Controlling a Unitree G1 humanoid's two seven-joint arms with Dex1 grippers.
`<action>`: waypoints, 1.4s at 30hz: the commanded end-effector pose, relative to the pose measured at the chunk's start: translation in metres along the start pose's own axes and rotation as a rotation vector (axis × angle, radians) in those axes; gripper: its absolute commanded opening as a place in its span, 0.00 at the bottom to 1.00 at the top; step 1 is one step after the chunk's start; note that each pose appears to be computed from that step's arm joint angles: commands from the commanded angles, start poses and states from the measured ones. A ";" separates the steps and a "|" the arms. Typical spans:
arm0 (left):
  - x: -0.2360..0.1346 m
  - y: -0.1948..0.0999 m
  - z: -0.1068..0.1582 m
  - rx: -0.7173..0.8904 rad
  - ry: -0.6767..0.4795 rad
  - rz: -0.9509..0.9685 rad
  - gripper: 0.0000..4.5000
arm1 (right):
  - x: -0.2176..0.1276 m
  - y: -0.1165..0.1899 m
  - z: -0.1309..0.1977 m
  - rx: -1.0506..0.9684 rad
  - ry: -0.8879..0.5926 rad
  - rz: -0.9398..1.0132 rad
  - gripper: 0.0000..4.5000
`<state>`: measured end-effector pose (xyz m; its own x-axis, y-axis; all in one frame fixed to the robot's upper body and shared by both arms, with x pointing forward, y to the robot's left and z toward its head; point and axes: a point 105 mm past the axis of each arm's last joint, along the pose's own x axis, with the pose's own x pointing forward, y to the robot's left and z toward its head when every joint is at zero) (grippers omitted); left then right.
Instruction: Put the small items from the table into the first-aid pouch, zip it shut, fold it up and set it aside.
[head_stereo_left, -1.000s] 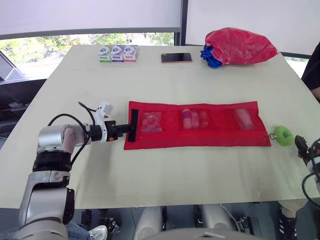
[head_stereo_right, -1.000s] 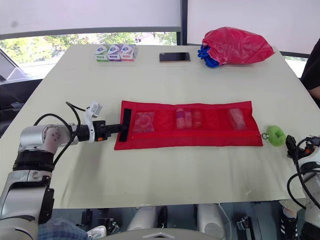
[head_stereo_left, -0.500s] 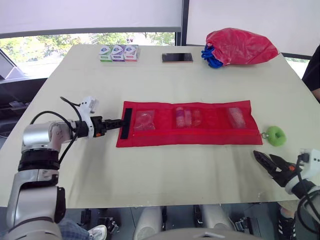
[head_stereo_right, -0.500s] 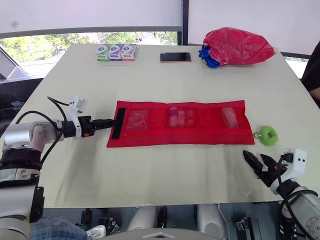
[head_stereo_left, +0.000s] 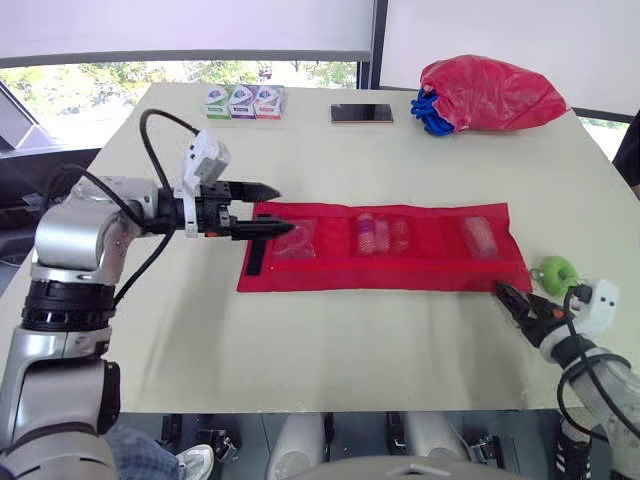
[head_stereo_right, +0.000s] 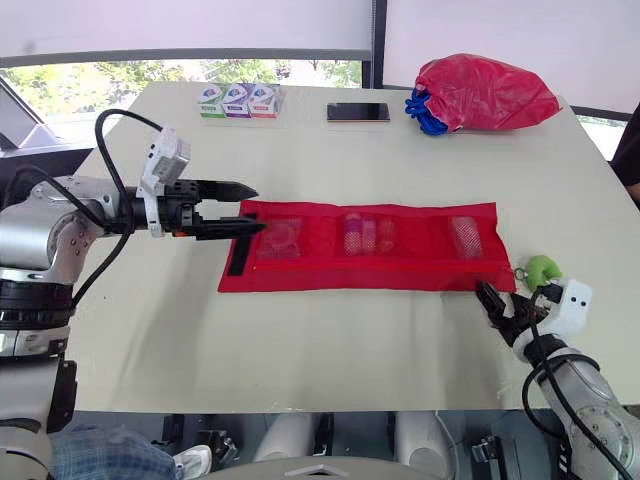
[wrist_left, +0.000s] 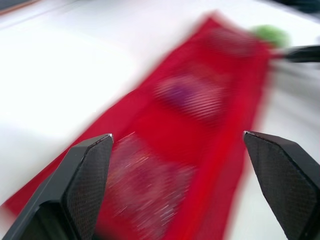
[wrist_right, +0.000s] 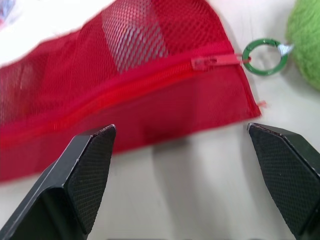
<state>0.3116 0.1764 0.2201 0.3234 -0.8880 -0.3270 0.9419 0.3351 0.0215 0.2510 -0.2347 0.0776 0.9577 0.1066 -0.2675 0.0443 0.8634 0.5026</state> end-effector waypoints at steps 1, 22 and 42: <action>0.009 -0.035 0.020 0.110 -0.023 -0.176 0.98 | 0.004 -0.003 0.000 0.097 -0.004 -0.050 1.00; 0.037 -0.071 0.044 0.212 -0.083 -0.371 0.98 | 0.031 0.035 0.009 0.460 -0.163 0.095 1.00; 0.044 -0.063 0.060 0.301 -0.158 -0.265 1.00 | -0.027 -0.003 0.064 -0.077 -0.182 0.135 0.01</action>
<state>0.2744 0.0962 0.2470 0.0365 -0.9759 -0.2153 0.9865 0.0007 0.1640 0.2483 -0.2662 0.1118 0.9848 0.1274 -0.1179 -0.0473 0.8504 0.5241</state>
